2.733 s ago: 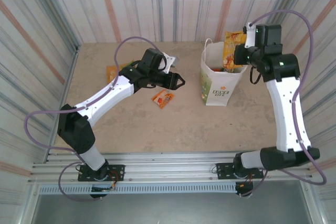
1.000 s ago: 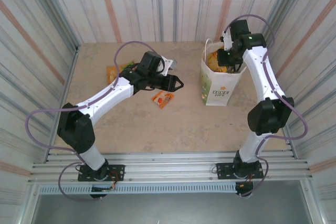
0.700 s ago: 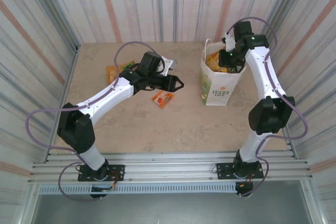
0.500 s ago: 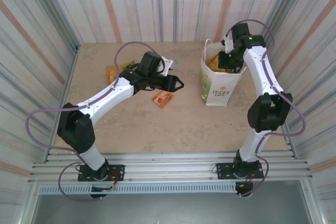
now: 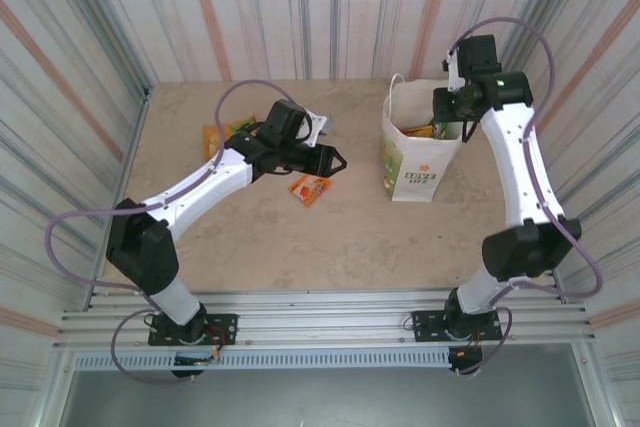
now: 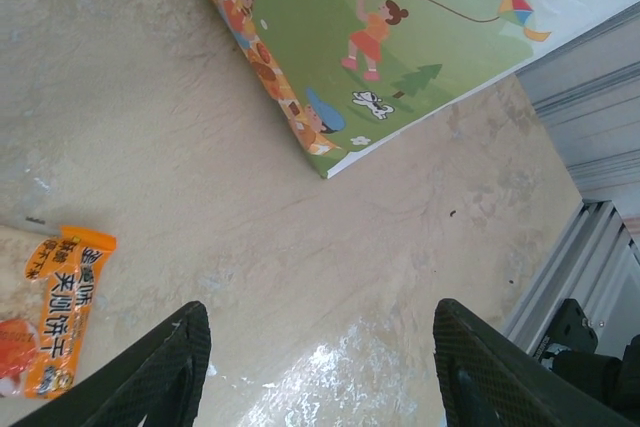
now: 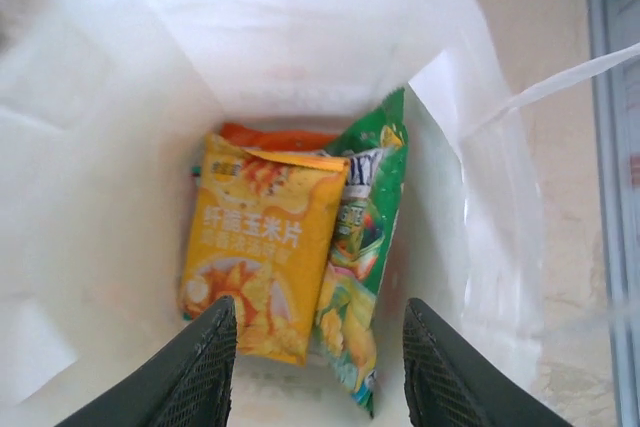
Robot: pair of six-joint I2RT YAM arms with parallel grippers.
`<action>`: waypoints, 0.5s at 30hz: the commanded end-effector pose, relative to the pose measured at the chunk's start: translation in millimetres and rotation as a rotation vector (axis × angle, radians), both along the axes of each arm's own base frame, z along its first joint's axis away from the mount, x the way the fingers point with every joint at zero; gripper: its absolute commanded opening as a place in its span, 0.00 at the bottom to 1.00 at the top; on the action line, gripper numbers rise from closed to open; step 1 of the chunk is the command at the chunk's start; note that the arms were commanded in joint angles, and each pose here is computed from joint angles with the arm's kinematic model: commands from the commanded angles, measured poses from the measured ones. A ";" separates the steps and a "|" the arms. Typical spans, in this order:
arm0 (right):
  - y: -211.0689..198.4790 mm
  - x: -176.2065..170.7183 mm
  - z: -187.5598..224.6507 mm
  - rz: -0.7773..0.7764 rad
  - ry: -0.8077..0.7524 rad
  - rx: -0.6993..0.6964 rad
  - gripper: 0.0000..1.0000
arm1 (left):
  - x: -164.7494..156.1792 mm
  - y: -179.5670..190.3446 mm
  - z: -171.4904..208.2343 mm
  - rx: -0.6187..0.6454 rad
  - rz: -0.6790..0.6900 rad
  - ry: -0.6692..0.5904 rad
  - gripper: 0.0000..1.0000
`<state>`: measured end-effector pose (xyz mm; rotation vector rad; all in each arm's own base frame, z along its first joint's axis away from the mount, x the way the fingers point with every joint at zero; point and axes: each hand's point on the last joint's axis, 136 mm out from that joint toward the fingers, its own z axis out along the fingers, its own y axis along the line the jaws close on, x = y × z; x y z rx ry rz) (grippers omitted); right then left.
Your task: Place the snacks into the paper bag
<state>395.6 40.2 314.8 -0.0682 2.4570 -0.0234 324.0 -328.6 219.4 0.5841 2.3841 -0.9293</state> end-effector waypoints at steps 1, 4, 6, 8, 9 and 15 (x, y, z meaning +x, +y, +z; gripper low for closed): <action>12.0 -24.3 17.4 0.017 -0.047 0.010 0.47 | -6.0 17.1 5.6 0.025 0.031 -0.030 0.63; 30.9 -45.0 17.3 0.059 -0.071 0.010 0.46 | -9.4 25.1 -1.0 0.027 0.045 -0.015 0.63; 46.9 -57.3 13.3 0.095 -0.095 0.039 0.46 | -11.9 29.6 -4.7 0.031 0.051 -0.010 0.63; 62.3 -70.1 10.5 0.119 -0.130 0.085 0.45 | -15.2 33.6 -8.6 0.037 0.055 0.000 0.63; 68.8 -75.6 9.4 0.136 -0.146 0.103 0.45 | -16.0 35.6 -10.4 0.041 0.057 0.003 0.63; 99.5 -108.3 -5.6 0.199 -0.248 0.220 0.43 | -19.0 47.6 -23.5 0.028 0.093 0.040 0.63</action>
